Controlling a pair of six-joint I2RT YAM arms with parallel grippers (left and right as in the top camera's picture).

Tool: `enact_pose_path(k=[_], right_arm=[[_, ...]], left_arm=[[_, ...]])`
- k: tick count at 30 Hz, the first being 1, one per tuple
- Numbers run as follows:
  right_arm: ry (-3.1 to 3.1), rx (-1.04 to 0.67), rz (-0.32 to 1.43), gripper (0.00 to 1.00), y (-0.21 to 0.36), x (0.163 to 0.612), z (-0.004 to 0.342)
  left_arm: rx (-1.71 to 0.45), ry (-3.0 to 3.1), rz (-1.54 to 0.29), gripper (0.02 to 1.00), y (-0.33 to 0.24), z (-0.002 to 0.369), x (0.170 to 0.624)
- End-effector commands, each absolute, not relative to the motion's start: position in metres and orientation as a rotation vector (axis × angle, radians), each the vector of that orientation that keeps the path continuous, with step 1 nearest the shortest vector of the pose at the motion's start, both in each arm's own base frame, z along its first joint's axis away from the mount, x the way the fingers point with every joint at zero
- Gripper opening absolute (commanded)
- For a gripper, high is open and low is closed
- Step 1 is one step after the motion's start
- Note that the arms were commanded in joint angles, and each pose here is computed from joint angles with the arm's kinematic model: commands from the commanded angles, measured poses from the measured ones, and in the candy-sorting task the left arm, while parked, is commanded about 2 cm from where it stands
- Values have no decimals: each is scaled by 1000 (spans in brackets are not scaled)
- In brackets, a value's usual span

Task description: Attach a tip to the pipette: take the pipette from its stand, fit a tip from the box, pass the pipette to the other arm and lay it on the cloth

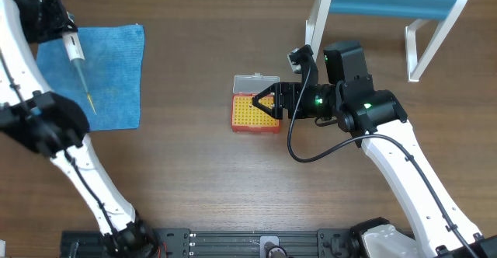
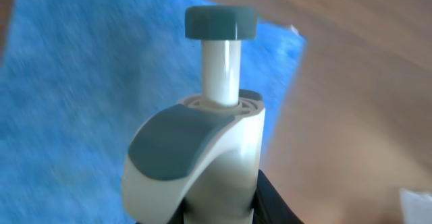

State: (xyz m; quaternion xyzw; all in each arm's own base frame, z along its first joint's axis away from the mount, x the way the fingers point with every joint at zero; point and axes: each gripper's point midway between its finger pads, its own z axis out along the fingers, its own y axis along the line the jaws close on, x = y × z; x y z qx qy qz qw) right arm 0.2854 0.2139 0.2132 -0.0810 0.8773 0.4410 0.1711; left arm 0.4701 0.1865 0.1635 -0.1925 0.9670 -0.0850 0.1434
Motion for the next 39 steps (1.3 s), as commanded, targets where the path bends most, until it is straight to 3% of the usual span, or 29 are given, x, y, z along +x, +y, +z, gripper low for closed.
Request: enact_pose_path(k=[1, 5, 18, 29, 39], right_arm=[[2490, -160, 1266, 858, 212, 287, 220], [2485, -138, 1247, 858, 211, 291, 220], [2503, -75, 1260, 858, 214, 303, 210], [2457, -70, 1276, 858, 218, 315, 215], [2457, -70, 1275, 858, 218, 315, 214]], left_arm=[[-481, 2914, -81, 27, 208, 113, 471], [-476, 2997, 75, 29, 227, 85, 463], [-257, 3017, 150, 29, 237, 40, 485], [-107, 2970, 298, 29, 216, 39, 516], [-100, 3068, 324, 27, 216, 13, 497]])
